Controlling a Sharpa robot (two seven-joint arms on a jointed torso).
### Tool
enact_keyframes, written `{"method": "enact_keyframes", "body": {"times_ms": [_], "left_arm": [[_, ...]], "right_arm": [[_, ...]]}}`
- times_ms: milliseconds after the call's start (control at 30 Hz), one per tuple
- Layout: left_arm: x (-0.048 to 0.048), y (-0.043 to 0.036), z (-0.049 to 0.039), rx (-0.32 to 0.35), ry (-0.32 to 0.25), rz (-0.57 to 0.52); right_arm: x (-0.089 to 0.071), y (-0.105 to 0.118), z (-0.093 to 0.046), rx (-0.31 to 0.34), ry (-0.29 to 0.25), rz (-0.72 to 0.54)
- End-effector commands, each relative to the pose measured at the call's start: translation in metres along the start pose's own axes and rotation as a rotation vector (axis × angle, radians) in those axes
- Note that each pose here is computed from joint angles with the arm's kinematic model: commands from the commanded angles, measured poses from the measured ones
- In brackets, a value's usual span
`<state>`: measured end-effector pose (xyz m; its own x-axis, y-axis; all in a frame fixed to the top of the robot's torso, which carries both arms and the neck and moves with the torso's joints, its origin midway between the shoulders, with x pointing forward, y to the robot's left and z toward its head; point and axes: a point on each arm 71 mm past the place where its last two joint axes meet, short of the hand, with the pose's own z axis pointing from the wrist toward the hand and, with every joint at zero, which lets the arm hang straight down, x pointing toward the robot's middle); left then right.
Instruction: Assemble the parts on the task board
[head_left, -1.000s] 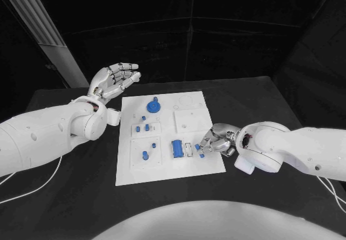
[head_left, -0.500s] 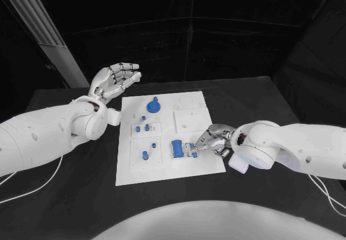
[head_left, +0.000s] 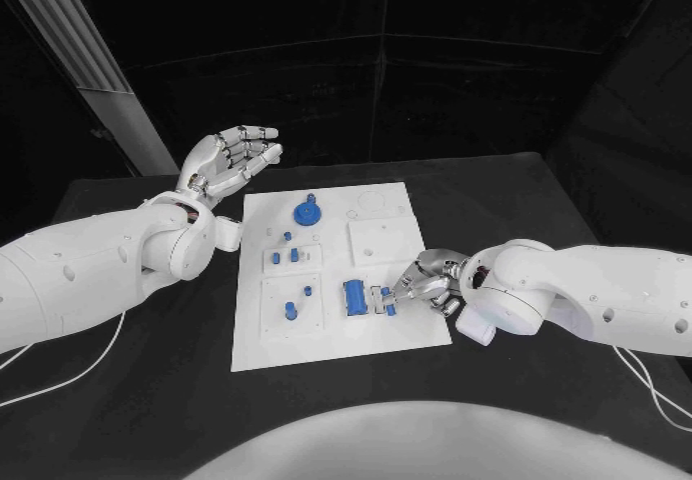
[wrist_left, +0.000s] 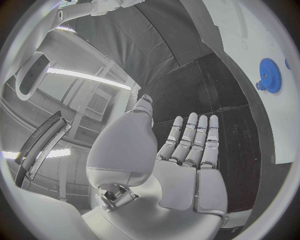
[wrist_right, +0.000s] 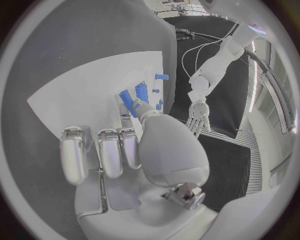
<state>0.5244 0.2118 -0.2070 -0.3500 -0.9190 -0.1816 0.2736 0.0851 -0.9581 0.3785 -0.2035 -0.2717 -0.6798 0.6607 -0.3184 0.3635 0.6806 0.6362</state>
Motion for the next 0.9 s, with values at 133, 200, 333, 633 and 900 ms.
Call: {"method": "enact_keyframes", "body": {"times_ms": [133, 200, 333, 633, 900], "left_arm": [[0.0001, -0.0128, -0.0008, 0.169, 0.005, -0.008], [0.0, -0.0128, -0.0008, 0.169, 0.005, -0.008], [0.0002, -0.0128, -0.0006, 0.169, 0.006, -0.008], [0.0002, -0.0127, -0.0006, 0.168, 0.006, -0.009], [0.0007, -0.0127, -0.0003, 0.168, 0.007, -0.01]], "right_arm": [[0.0013, -0.001, 0.0007, 0.038, 0.006, -0.038], [0.0015, -0.0005, 0.0016, 0.039, 0.005, -0.04], [0.0017, 0.0006, 0.004, 0.041, 0.004, -0.042], [0.0034, 0.004, 0.0082, 0.039, 0.002, -0.048], [0.0047, 0.0066, 0.0096, 0.032, -0.004, -0.067]]}}
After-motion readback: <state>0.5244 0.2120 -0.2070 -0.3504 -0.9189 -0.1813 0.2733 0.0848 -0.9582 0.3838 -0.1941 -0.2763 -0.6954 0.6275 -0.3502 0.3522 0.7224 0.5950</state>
